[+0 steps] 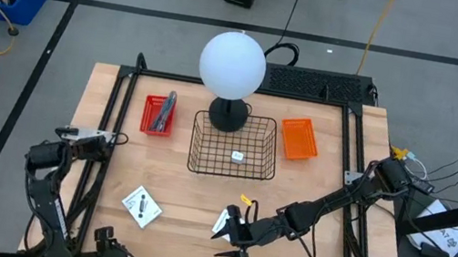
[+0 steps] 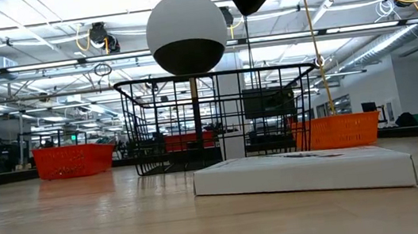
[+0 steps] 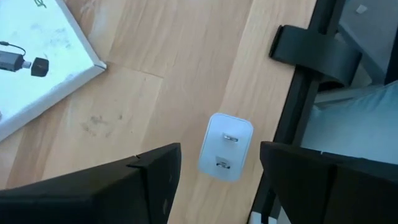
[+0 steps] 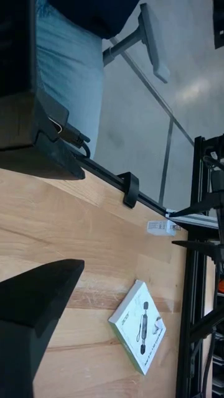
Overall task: Pick and place items into bin
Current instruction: Put the white charger adapter into the black wire basket
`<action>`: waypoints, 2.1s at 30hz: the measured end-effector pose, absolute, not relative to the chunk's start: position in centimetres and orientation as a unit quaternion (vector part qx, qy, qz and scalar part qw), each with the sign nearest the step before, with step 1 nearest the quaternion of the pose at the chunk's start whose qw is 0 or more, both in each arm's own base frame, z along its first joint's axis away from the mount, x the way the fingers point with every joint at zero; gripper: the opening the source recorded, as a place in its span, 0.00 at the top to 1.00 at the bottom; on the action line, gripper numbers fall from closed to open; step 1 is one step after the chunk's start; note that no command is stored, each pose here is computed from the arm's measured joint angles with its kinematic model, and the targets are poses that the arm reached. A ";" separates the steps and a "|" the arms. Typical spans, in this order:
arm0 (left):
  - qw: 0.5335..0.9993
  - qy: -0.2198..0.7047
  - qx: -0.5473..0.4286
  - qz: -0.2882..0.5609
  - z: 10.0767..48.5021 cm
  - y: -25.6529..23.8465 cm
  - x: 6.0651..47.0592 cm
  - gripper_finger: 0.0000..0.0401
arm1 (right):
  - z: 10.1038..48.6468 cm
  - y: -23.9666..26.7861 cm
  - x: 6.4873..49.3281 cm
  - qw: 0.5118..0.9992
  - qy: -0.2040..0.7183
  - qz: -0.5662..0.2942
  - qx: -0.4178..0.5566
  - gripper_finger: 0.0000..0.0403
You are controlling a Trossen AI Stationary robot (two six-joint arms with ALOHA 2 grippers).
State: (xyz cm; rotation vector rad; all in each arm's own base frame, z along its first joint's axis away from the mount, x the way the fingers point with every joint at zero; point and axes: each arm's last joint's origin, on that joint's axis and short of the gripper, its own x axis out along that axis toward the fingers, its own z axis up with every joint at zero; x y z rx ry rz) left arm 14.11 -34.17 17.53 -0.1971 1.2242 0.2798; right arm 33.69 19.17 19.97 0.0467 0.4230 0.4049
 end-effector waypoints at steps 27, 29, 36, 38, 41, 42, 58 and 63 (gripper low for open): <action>0.790 0.585 -0.123 0.140 15.6 -33.4 14.8 0.43 | 20.0 19.2 33.7 0.958 0.205 0.200 0.024 0.48; 0.790 0.585 -0.120 0.139 15.6 -33.4 14.8 0.43 | 20.0 19.2 33.7 0.958 0.205 0.200 0.024 0.48; 0.784 0.593 -0.120 0.136 15.6 -33.4 14.8 0.57 | 20.0 19.2 33.7 0.958 0.205 0.200 0.024 0.48; 0.785 0.594 -0.115 0.133 15.6 -33.4 14.8 0.66 | 20.0 19.2 33.7 0.958 0.205 0.200 0.024 0.48; 0.786 0.593 -0.110 0.135 15.6 -33.3 14.8 0.74 | 20.0 19.2 33.7 0.958 0.205 0.200 0.024 0.48; 0.789 0.589 -0.105 0.138 15.6 -33.2 14.8 0.74 | 20.0 19.2 33.7 0.958 0.205 0.200 0.024 0.48; 0.846 0.484 -0.025 0.221 16.9 -28.9 20.0 0.69 | 19.8 19.2 33.6 0.955 0.217 0.199 0.020 0.48; 0.866 0.435 0.002 0.245 18.6 -26.7 22.1 0.73 | 19.6 19.1 33.4 0.953 0.229 0.199 0.016 0.48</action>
